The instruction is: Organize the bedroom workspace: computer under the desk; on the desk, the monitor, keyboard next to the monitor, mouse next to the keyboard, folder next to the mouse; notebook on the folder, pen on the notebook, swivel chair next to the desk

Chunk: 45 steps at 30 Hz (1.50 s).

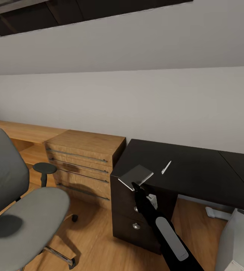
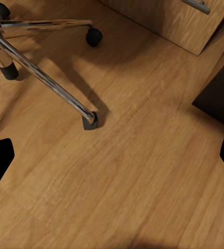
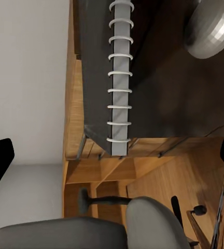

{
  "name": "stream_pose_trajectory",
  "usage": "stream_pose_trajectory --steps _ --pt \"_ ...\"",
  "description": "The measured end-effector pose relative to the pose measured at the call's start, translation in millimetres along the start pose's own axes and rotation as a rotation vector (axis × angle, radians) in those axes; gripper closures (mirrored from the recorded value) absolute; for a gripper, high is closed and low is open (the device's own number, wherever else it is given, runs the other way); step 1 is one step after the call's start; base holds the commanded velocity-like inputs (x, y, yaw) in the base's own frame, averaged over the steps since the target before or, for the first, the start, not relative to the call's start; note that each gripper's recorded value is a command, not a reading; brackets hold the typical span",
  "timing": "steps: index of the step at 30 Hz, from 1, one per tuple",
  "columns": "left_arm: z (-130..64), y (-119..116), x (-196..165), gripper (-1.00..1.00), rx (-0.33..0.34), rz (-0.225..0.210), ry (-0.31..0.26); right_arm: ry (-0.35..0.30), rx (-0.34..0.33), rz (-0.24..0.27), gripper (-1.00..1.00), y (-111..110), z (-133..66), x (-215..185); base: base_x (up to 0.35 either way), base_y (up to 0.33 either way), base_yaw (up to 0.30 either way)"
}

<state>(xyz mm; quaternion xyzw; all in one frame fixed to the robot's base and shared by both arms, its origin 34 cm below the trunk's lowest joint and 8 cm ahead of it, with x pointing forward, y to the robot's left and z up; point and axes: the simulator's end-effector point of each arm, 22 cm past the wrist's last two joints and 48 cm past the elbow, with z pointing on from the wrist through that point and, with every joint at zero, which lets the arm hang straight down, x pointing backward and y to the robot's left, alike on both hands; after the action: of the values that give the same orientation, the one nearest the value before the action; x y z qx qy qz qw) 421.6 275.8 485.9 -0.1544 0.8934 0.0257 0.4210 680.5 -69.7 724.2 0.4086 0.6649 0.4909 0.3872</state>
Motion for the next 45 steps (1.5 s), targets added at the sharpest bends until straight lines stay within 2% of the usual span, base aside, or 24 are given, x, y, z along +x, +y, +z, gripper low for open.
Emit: stream_pose_trajectory --steps 39,40,45 --pt "0.1 1.0 0.9 -1.00 -0.003 0.000 0.002 0.005 0.004 0.001 -1.00 -1.3 0.1 1.0 0.042 0.017 0.000" --pt "0.1 1.0 0.8 -1.00 -0.003 0.000 0.002 0.005 0.004 0.000 1.00 -1.2 0.1 1.0 0.000 0.000 0.000" --pt "0.1 0.8 1.1 -1.00 -0.002 0.000 0.003 0.004 -0.001 -0.001 1.00 0.6 0.0 1.2 0.000 0.000 0.000"
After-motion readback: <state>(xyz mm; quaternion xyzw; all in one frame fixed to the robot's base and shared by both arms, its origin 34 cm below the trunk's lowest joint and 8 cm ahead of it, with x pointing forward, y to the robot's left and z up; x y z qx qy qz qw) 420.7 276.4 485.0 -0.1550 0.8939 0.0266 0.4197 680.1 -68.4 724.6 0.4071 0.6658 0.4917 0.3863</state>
